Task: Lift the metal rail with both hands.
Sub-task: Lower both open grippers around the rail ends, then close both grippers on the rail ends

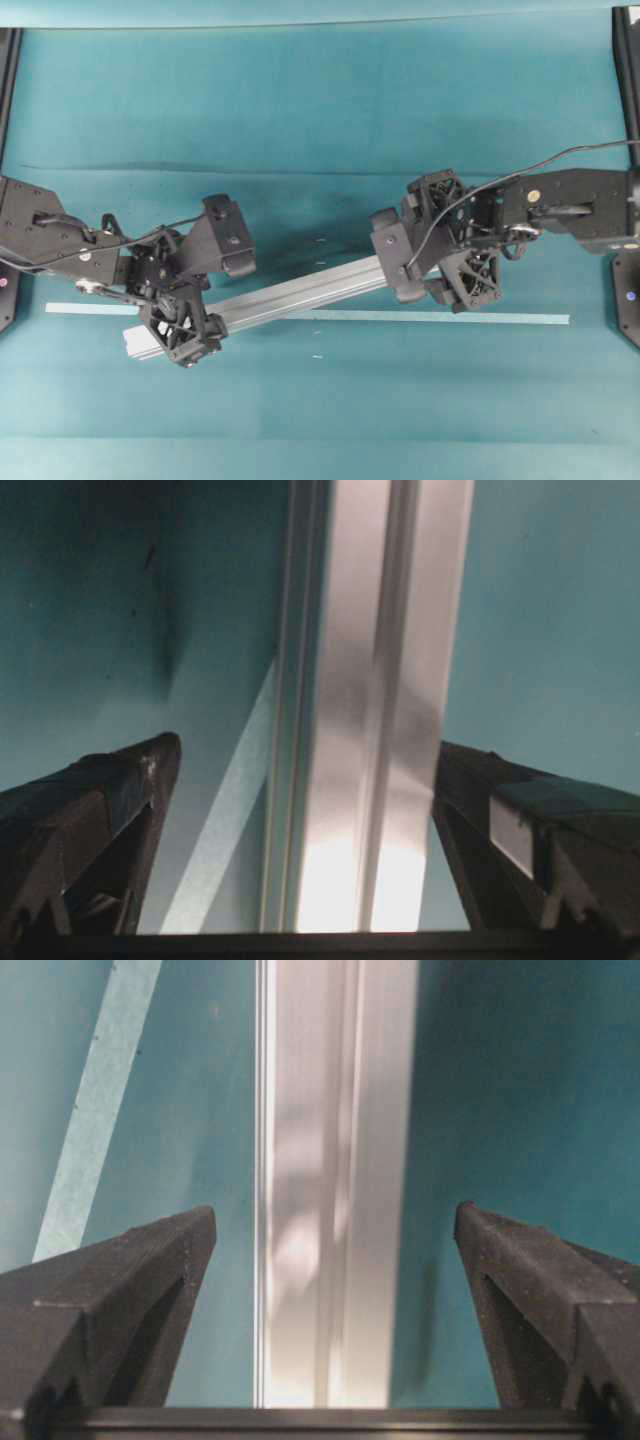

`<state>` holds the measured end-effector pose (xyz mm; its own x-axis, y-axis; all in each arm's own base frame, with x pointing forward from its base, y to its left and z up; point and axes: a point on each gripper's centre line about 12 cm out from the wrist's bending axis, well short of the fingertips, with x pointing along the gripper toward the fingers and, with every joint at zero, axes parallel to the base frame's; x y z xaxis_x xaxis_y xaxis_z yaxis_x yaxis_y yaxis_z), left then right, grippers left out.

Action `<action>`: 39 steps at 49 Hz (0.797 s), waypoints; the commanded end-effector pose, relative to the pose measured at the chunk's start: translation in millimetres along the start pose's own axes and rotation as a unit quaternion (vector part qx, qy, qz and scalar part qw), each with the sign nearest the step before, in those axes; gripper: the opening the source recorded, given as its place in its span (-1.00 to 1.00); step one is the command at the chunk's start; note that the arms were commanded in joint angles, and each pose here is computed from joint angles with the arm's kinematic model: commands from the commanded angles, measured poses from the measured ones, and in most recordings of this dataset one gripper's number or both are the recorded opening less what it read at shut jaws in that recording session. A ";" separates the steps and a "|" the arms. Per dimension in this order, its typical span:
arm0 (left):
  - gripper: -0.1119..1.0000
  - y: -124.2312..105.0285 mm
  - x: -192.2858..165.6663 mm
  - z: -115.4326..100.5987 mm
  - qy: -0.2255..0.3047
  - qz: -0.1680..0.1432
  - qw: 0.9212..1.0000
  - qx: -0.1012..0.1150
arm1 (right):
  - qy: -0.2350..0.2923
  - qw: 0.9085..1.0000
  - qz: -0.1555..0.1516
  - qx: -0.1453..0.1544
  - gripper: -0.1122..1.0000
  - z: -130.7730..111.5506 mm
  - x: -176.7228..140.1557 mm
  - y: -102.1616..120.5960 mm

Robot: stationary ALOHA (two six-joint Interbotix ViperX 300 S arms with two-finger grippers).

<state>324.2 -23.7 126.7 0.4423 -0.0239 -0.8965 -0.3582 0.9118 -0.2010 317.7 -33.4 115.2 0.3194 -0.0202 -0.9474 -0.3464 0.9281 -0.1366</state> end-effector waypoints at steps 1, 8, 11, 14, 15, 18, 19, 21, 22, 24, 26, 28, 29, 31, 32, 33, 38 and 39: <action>0.97 -1.0 0.6 0.8 -0.006 -0.003 1.000 0.001 | 0.000 1.000 0.000 -0.001 0.93 0.2 4.6 0.3; 0.97 -0.5 5.6 -1.5 -0.008 -0.006 1.000 0.002 | 0.001 1.000 0.000 0.000 0.93 -0.3 6.6 0.5; 0.97 -0.8 7.4 -1.0 -0.011 -0.007 1.000 0.002 | 0.000 1.000 0.000 0.000 0.93 -0.2 6.6 0.5; 0.97 -0.8 7.8 -0.1 -0.014 -0.009 1.000 0.002 | 0.001 1.000 0.000 0.000 0.93 -0.3 7.1 0.5; 0.96 -0.9 8.2 0.0 -0.015 -0.009 1.000 0.002 | 0.001 1.000 0.001 0.000 0.93 -0.5 7.1 0.6; 0.96 -0.2 9.0 -1.2 -0.013 -0.008 1.000 0.002 | 0.001 1.000 0.001 0.000 0.93 -0.9 7.3 0.8; 0.96 -0.2 9.0 -1.2 -0.013 -0.008 1.000 0.002 | 0.002 1.000 0.001 0.000 0.93 -1.4 7.5 1.1; 0.95 0.8 9.9 -3.1 -0.010 -0.007 1.000 0.002 | 0.002 1.000 0.001 0.000 0.93 -1.8 7.7 1.3; 0.95 1.1 10.1 -3.6 -0.010 -0.006 1.000 0.002 | 0.001 1.000 0.000 0.000 0.93 -1.4 7.7 1.1; 0.95 1.6 10.4 -4.5 -0.009 -0.006 1.000 0.002 | -0.001 1.000 -0.001 0.000 0.93 -1.7 7.7 1.2; 0.95 2.2 10.7 -5.6 -0.008 -0.005 1.000 0.002 | -0.003 1.000 -0.001 0.001 0.93 -1.7 8.4 1.3; 0.95 2.4 10.9 -6.2 -0.007 -0.005 1.000 0.002 | -0.004 1.000 -0.002 0.001 0.93 -1.8 8.6 1.2; 0.95 2.0 10.9 -6.4 -0.007 -0.005 1.000 0.002 | -0.005 1.000 -0.003 0.001 0.93 -1.6 8.6 1.1; 0.95 2.4 10.9 -6.2 -0.007 -0.005 1.000 0.002 | -0.005 1.000 -0.003 0.002 0.92 -1.4 8.6 1.1; 0.95 2.4 10.9 -6.2 -0.007 -0.005 1.000 0.002 | -0.005 1.000 -0.003 0.001 0.92 -1.5 8.6 1.0; 0.95 2.4 10.9 -6.2 -0.007 -0.005 1.000 0.002 | -0.005 1.000 -0.003 0.002 0.92 -1.4 8.6 1.1; 0.95 2.4 10.9 -6.0 -0.008 -0.005 1.000 0.002 | -0.006 1.000 -0.004 0.001 0.91 -1.3 8.6 0.9; 0.94 1.9 10.9 -6.3 -0.007 -0.006 1.000 0.002 | -0.005 1.000 -0.003 0.002 0.91 -1.4 8.6 1.1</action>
<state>320.6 -24.2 110.7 0.4434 -0.0273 -0.8959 -0.3573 0.9113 -0.2046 317.2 -34.0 106.9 0.3264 -0.0226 -0.9450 -0.3417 0.9293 -0.1403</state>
